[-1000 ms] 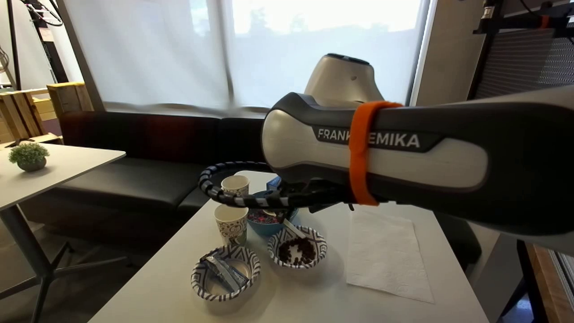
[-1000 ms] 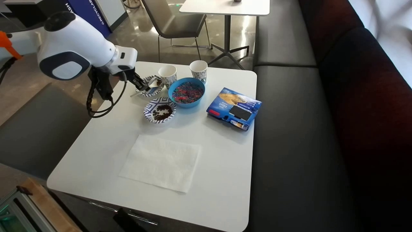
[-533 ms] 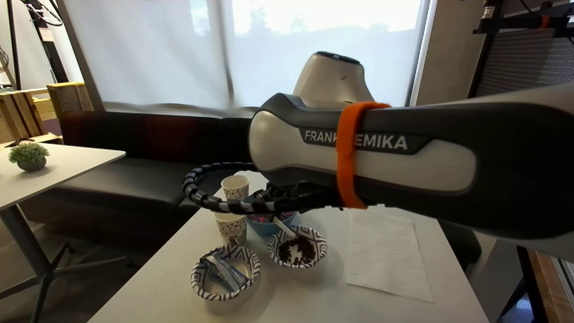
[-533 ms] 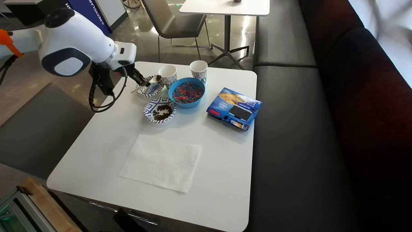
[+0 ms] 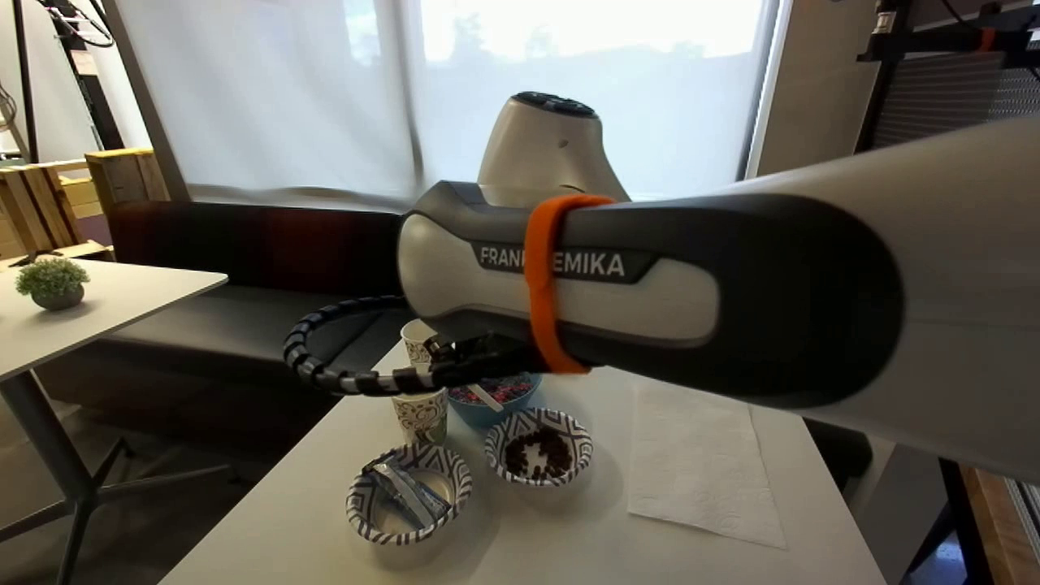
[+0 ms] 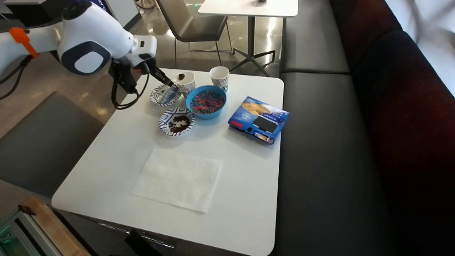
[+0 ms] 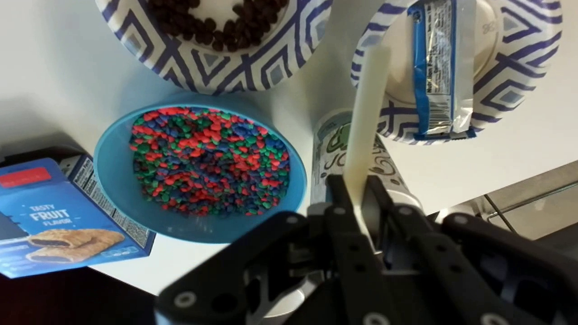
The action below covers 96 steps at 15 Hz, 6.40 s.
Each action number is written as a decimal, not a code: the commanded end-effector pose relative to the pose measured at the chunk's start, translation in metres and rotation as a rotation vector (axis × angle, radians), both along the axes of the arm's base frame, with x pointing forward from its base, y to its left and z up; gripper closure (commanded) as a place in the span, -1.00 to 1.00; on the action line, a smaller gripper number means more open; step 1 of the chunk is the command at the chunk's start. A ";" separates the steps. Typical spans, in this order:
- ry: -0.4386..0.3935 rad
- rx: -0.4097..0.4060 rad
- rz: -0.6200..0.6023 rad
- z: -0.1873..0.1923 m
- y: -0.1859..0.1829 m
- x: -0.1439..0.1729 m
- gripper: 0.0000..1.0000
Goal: Use the white spoon to place some contents from the black and white bowl into the coffee cup on the left.
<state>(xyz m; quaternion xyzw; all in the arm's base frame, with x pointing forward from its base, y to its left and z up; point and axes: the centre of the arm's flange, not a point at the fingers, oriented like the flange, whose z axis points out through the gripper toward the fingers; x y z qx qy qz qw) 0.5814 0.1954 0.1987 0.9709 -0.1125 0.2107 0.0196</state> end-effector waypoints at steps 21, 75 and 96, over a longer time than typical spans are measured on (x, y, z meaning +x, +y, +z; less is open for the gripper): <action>0.042 -0.348 0.232 -0.017 0.033 0.013 0.93; -0.269 -1.343 0.677 -0.040 0.052 -0.022 0.93; 0.103 -0.710 0.184 0.062 -0.059 -0.046 0.93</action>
